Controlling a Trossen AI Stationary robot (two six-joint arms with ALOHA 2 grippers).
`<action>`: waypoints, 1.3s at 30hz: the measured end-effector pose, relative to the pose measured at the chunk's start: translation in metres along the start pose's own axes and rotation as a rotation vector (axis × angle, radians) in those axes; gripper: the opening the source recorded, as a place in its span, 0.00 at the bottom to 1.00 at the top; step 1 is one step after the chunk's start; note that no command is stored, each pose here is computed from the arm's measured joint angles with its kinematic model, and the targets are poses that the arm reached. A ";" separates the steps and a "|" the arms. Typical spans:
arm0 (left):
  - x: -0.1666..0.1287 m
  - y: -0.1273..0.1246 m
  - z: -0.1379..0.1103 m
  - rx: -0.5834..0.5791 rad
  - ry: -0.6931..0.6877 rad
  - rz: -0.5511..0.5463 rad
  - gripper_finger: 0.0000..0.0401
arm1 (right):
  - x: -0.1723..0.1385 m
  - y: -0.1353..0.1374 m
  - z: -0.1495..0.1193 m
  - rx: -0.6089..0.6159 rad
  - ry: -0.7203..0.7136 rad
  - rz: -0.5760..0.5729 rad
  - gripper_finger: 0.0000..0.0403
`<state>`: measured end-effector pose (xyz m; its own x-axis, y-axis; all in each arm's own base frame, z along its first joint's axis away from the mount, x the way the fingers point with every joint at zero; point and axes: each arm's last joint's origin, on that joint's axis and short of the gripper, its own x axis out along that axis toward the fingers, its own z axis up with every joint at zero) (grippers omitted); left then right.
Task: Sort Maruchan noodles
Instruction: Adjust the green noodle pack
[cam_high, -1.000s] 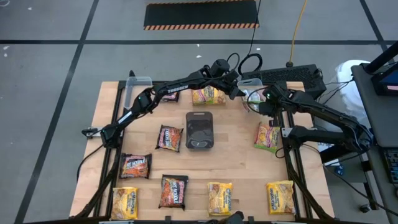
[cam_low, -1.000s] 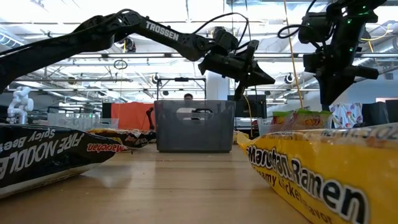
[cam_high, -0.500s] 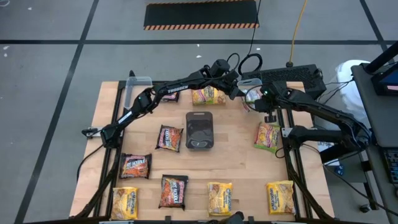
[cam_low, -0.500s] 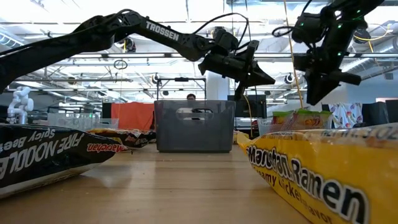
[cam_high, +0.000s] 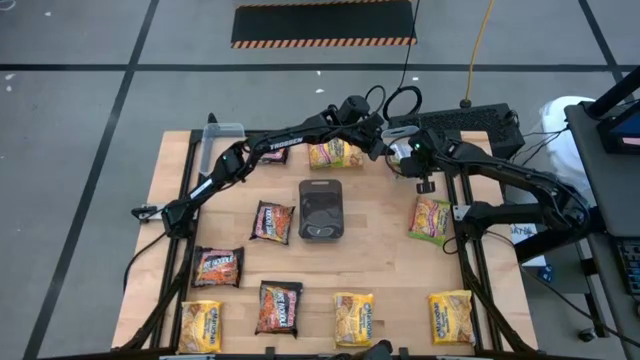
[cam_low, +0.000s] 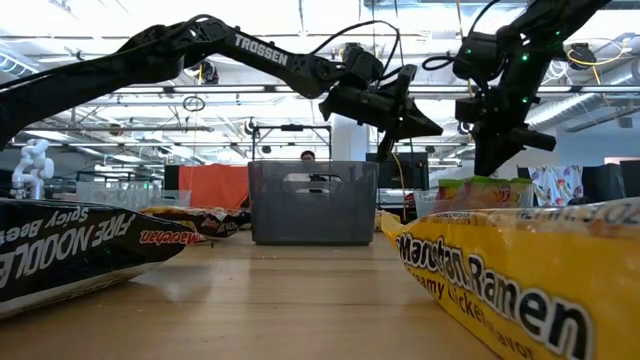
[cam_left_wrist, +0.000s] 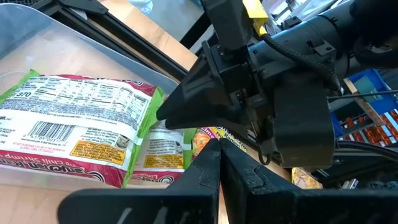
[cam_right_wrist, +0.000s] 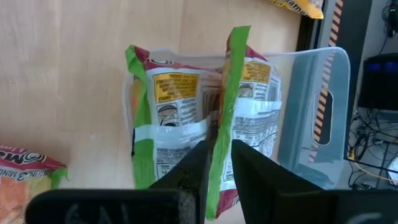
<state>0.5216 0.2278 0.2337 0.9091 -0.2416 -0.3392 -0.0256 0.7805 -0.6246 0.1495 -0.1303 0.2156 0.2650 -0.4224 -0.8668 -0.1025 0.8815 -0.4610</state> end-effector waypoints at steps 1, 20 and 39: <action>0.000 0.000 0.000 0.000 0.000 0.000 0.01 | 0.000 0.000 0.000 0.000 0.002 0.002 0.16; 0.000 0.000 0.000 0.001 0.000 0.000 0.01 | 0.012 -0.001 0.002 -0.007 0.030 0.030 0.16; 0.000 0.000 0.000 0.001 0.000 0.000 0.01 | 0.013 -0.007 0.003 0.032 0.036 -0.045 0.05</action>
<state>0.5217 0.2278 0.2337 0.9093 -0.2415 -0.3388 -0.0248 0.7813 -0.6236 0.1563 -0.1415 0.2084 0.2337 -0.4690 -0.8517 -0.0605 0.8673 -0.4942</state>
